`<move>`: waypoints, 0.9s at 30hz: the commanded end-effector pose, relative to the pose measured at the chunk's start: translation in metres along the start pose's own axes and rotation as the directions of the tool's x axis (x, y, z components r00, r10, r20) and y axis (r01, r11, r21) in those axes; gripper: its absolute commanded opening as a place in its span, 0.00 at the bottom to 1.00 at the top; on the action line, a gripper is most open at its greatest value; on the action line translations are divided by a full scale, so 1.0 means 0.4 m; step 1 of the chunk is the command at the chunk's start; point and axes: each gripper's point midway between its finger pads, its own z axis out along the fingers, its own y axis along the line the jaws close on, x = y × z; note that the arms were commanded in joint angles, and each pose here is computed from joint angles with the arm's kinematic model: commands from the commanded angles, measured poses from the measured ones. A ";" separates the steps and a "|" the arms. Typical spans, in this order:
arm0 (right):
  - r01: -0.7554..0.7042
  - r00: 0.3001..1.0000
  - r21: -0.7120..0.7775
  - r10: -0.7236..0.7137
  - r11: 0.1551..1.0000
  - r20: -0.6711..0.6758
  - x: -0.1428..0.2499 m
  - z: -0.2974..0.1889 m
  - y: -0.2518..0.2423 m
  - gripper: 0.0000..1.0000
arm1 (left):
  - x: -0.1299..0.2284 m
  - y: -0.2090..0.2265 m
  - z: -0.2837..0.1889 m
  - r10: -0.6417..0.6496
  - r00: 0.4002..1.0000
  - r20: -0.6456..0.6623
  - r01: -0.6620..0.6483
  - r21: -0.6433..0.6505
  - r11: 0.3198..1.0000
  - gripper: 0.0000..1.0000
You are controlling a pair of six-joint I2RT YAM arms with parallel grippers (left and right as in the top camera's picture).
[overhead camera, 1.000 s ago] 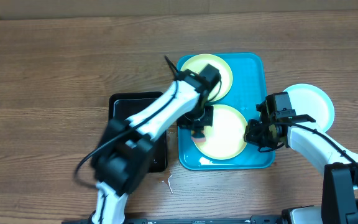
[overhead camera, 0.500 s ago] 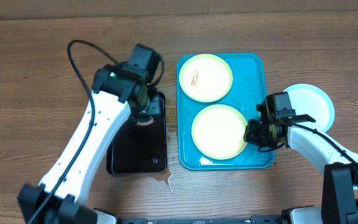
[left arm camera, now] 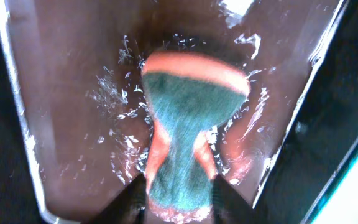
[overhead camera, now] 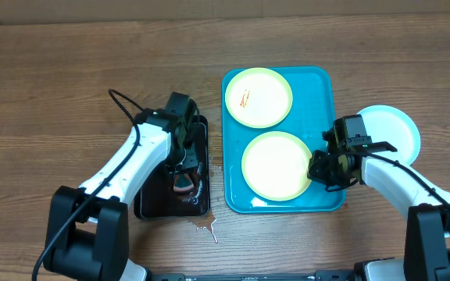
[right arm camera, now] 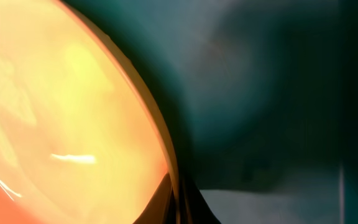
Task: Clean dirty plates on tray and stack at the side
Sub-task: 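Lift the yellow plate with the right gripper and tilt it over the black tray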
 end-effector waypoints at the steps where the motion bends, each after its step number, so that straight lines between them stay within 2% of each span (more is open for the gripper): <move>1: 0.004 1.000 0.084 -0.007 0.996 0.024 -0.025 -0.048 -0.013 0.04 | -0.051 0.000 -0.112 -0.042 0.997 0.069 0.036 0.084 0.996 0.44; 2: 0.005 0.999 0.104 -0.008 0.995 0.035 -0.033 -0.070 -0.013 0.04 | -0.062 0.008 -0.142 -0.051 0.995 0.085 0.043 0.092 0.995 0.49; 4: 0.016 0.998 0.153 -0.025 0.988 0.063 -0.052 -0.121 -0.007 0.04 | -0.083 0.027 -0.205 -0.065 0.991 0.120 0.052 0.110 0.993 0.69; 6: 0.043 0.995 0.174 -0.058 0.984 0.086 -0.066 -0.166 0.021 0.04 | -0.103 0.053 -0.272 -0.100 0.982 0.160 0.080 0.129 0.988 0.81; 7: 0.070 0.991 0.172 -0.088 0.983 0.102 -0.075 -0.191 0.050 0.04 | -0.115 0.072 -0.315 -0.128 0.974 0.187 0.102 0.143 0.984 0.96; 8: 0.094 0.987 0.177 -0.116 0.980 0.114 -0.081 -0.209 0.073 0.04 | -0.122 0.082 -0.338 -0.144 0.968 0.204 0.114 0.151 0.982 1.00; 13: 0.254 0.931 0.247 -0.306 0.935 0.202 -0.107 -0.289 0.210 0.04 | -0.157 0.162 -0.477 -0.250 0.920 0.302 0.196 0.199 0.960 1.00; 14: 0.330 0.890 0.259 -0.390 0.908 0.236 -0.108 -0.309 0.271 0.04 | -0.162 0.191 -0.511 -0.278 0.903 0.327 0.219 0.205 0.954 1.00; 16: 0.389 0.833 0.279 -0.465 0.878 0.299 -0.108 -0.330 0.347 0.04 | -0.165 0.219 -0.537 -0.296 0.890 0.345 0.235 0.208 0.949 1.00; 23: 0.531 0.644 0.296 -0.606 0.794 0.467 -0.059 -0.335 0.566 0.04 | -0.139 0.267 -0.528 -0.318 0.897 0.306 0.274 0.177 0.945 1.00; 27: 0.553 0.536 0.381 -0.667 0.741 0.517 -0.035 -0.325 0.638 0.04 | -0.125 0.268 -0.523 -0.316 0.905 0.284 0.278 0.168 0.946 1.00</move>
